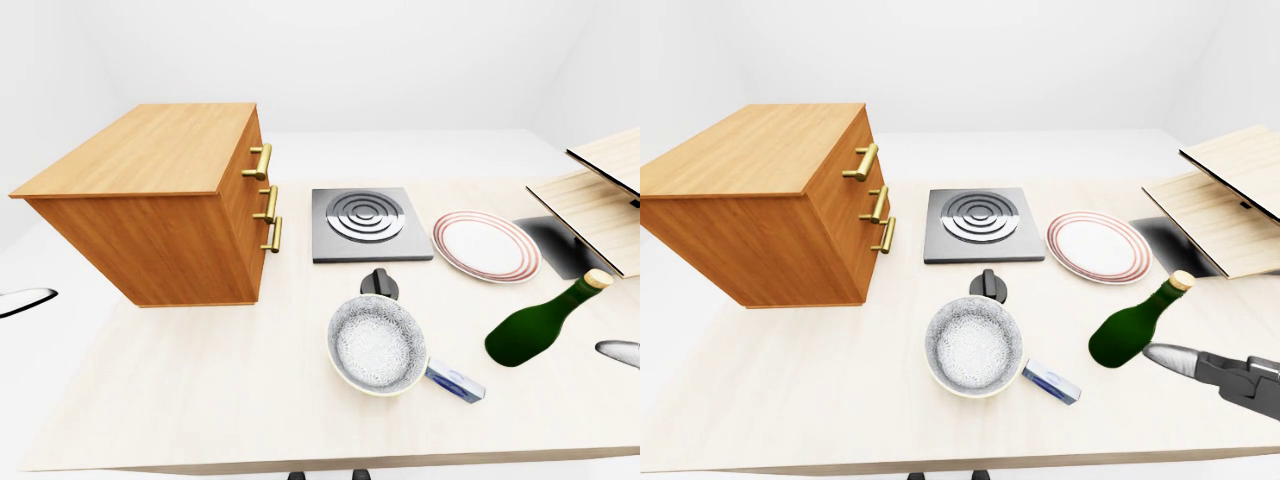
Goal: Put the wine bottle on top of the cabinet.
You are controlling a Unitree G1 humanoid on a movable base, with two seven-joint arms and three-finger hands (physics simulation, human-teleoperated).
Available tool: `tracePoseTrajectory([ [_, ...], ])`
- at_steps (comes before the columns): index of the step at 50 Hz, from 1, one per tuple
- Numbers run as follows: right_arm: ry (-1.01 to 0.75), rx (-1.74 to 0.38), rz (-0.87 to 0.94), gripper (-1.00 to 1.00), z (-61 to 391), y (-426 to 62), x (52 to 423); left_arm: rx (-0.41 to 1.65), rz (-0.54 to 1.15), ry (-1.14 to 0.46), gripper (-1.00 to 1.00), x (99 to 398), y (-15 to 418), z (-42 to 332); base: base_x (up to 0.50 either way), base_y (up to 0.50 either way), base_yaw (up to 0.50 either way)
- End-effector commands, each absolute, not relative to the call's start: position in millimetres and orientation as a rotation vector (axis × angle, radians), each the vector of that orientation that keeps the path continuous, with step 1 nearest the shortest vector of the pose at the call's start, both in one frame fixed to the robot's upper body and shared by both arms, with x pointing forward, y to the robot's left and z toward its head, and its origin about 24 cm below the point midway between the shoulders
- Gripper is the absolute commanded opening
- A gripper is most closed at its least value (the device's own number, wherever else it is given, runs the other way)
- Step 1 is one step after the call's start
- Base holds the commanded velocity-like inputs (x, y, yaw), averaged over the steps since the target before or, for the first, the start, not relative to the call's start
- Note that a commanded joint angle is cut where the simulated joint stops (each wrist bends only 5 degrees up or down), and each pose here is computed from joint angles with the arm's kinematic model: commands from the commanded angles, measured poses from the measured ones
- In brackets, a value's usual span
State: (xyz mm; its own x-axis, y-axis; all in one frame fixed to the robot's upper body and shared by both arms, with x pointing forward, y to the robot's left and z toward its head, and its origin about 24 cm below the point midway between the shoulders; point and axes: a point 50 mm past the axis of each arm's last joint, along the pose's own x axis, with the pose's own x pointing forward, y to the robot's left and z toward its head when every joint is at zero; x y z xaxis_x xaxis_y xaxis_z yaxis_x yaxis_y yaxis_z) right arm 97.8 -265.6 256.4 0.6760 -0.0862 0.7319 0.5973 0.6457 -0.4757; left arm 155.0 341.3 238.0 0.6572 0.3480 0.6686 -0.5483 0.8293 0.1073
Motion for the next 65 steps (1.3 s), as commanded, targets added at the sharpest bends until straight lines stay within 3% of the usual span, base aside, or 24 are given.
tracePoseTrajectory([
  [1, -0.642, -0.733, -0.491, 1.0, 245.9, -291.7, 101.9, 0.316, 0.505, -0.685, 1.0, 157.1, 338.1, 237.7, 0.0, 0.0, 0.0],
  [19, -0.28, -0.496, -0.63, 1.0, 172.1, -346.6, 110.5, 0.317, 0.489, -0.642, 1.0, 162.8, 337.6, 229.4, 0.0, 0.0, 0.0],
  [65, 0.012, -0.314, -0.585, 1.0, 88.9, -347.6, 164.6, 0.326, 0.47, -0.632, 1.0, 164.6, 333.6, 227.1, 0.0, 0.0, 0.0],
])
